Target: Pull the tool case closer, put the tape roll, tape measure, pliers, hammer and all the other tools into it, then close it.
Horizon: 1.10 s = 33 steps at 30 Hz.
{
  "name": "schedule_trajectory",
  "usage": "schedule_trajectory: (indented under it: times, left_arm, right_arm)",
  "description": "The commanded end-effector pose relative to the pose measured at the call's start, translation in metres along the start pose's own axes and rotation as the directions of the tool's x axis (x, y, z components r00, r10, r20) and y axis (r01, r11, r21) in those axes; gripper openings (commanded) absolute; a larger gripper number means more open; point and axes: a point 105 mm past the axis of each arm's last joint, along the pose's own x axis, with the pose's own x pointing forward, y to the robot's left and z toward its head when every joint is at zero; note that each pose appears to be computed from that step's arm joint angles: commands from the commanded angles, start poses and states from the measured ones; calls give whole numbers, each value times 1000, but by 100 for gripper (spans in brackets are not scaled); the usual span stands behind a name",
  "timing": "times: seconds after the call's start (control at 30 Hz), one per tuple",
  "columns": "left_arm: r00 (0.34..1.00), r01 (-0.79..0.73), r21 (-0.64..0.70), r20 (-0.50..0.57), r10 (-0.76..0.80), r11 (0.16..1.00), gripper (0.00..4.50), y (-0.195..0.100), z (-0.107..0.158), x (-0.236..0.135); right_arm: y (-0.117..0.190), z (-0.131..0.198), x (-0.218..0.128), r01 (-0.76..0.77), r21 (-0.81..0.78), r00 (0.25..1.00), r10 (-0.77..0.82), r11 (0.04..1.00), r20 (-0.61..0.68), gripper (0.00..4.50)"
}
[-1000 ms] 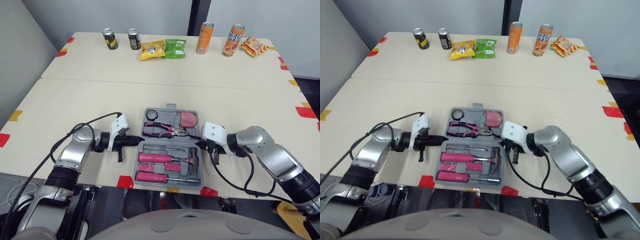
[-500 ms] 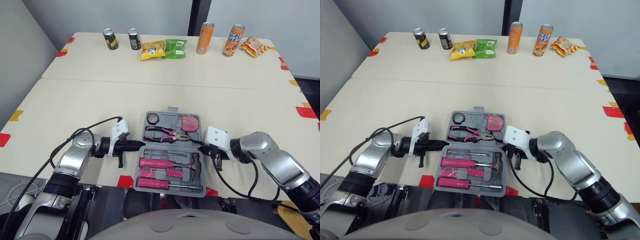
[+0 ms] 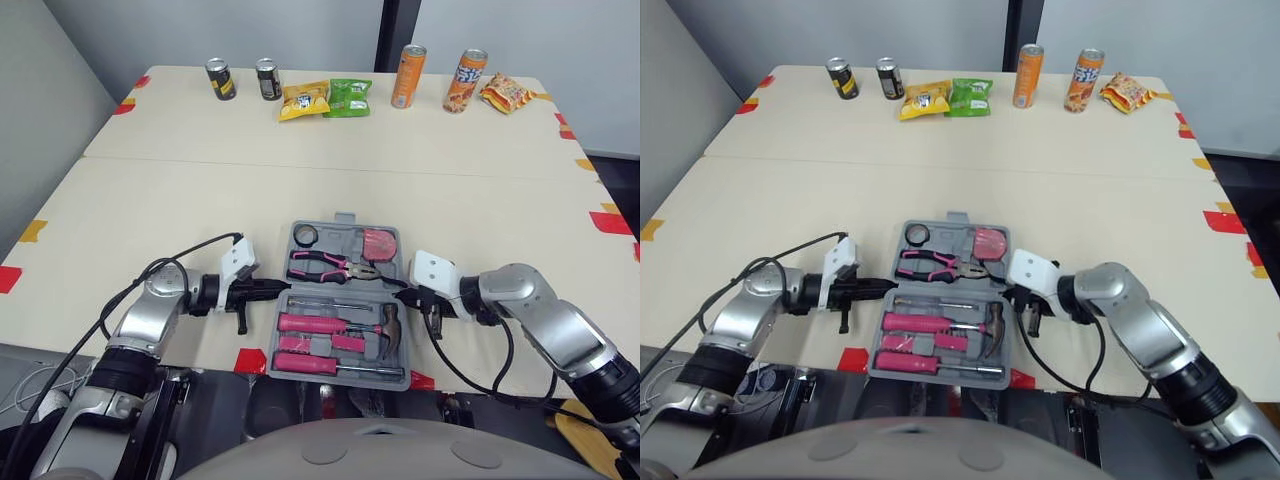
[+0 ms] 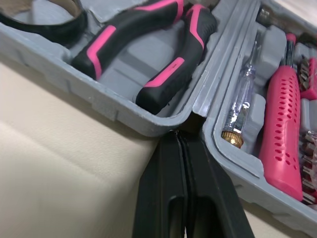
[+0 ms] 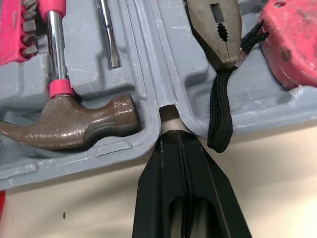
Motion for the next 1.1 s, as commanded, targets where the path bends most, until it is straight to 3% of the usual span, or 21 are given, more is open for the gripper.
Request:
schedule_trajectory:
  times: [0.03, 0.2, 0.23, 0.5, 0.63, 0.77, 0.97, 1.1]
  left_arm:
    - [986, -25, 18, 164, 21, 1000, 7, 0, 23, -23]
    - [948, -113, 30, 303, 99, 993, 7, 0, 33, -52]
    - [945, -121, 26, 309, 107, 992, 30, -2, 31, -59]
    - [931, -207, -48, 297, 212, 977, 306, -10, 13, -117]
    - [934, -211, -69, 280, 222, 975, 446, -16, 6, -129]
    - [949, -173, -10, 267, 170, 985, 450, -21, 17, -116]
    - [959, -52, 75, 282, 29, 996, 450, -32, 48, -77]
    - [963, 52, 116, 256, -80, 992, 297, -40, 50, -55]
  right_arm:
    - [-13, 5, -23, 64, -7, 994, -63, 998, 86, 0]
    - [-22, 5, -54, 85, 105, 949, -113, 991, 295, 0]
    - [-20, -1, -62, 81, 106, 945, -110, 991, 309, 25]
    - [-7, -59, -136, 199, 200, 934, -247, 959, 257, 293]
    - [2, -73, -157, 243, 255, 925, -302, 936, 229, 431]
    - [1, -63, -154, 237, 310, 904, -326, 921, 277, 445]
    - [-3, -33, -119, 121, 399, 908, -263, 909, 326, 445]
    - [-11, -12, -92, 25, 429, 906, -202, 903, 371, 450]
